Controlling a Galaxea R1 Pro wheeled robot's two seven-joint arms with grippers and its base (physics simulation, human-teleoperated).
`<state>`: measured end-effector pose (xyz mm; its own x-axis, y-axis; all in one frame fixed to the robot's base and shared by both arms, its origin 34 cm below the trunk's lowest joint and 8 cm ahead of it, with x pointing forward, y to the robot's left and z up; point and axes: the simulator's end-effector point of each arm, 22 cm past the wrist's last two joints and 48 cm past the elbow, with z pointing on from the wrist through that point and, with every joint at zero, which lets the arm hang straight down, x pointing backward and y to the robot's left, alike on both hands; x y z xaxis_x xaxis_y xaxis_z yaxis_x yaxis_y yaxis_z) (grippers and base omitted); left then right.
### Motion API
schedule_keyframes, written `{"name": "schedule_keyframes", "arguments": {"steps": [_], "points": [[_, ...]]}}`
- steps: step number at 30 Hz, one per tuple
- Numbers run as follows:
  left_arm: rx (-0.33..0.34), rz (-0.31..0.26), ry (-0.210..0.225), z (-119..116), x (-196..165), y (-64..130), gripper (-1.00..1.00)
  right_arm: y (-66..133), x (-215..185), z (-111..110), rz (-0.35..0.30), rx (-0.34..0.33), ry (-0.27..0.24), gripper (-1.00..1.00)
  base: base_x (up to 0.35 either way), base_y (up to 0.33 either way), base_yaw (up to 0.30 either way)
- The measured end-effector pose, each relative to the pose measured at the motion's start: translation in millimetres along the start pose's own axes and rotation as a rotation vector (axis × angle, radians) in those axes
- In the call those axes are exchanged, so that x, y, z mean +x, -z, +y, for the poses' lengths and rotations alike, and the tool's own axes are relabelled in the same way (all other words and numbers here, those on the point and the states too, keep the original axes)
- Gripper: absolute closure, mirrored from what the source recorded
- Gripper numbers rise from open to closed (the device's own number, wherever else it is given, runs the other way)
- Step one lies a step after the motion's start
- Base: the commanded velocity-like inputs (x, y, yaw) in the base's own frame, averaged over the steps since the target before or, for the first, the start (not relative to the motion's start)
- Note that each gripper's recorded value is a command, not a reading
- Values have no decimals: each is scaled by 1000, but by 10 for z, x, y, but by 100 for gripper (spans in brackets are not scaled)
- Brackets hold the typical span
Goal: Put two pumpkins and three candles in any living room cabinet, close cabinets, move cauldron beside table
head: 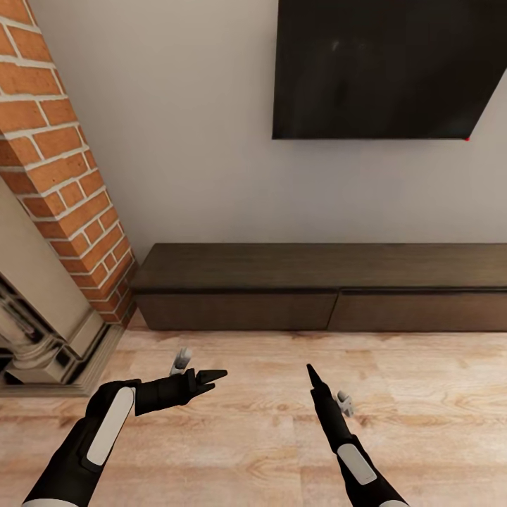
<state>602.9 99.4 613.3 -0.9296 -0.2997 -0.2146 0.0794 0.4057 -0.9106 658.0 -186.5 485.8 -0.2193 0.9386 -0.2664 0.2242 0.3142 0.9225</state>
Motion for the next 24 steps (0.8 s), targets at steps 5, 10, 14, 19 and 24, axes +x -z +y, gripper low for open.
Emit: {"name": "schedule_keyframes", "arguments": {"steps": [5,10,14,19,24], "points": [[2,0,1,88,43,-33,-100,-1,22,98,-1,-91,0,-100,0,0,0],[4,0,2,177,90,-70,-100,25,34,195,-5,-186,-2,-100,0,0,0],[7,2,2,243,134,-107,-100,32,61,152,-4,-207,-3,-100,0,0,0],[23,18,-3,292,221,-164,-100,29,94,56,-5,-211,-14,-100,0,0,0],[101,22,-3,223,276,-181,-100,61,64,62,-1,-272,-160,-100,0,0,0]]}}
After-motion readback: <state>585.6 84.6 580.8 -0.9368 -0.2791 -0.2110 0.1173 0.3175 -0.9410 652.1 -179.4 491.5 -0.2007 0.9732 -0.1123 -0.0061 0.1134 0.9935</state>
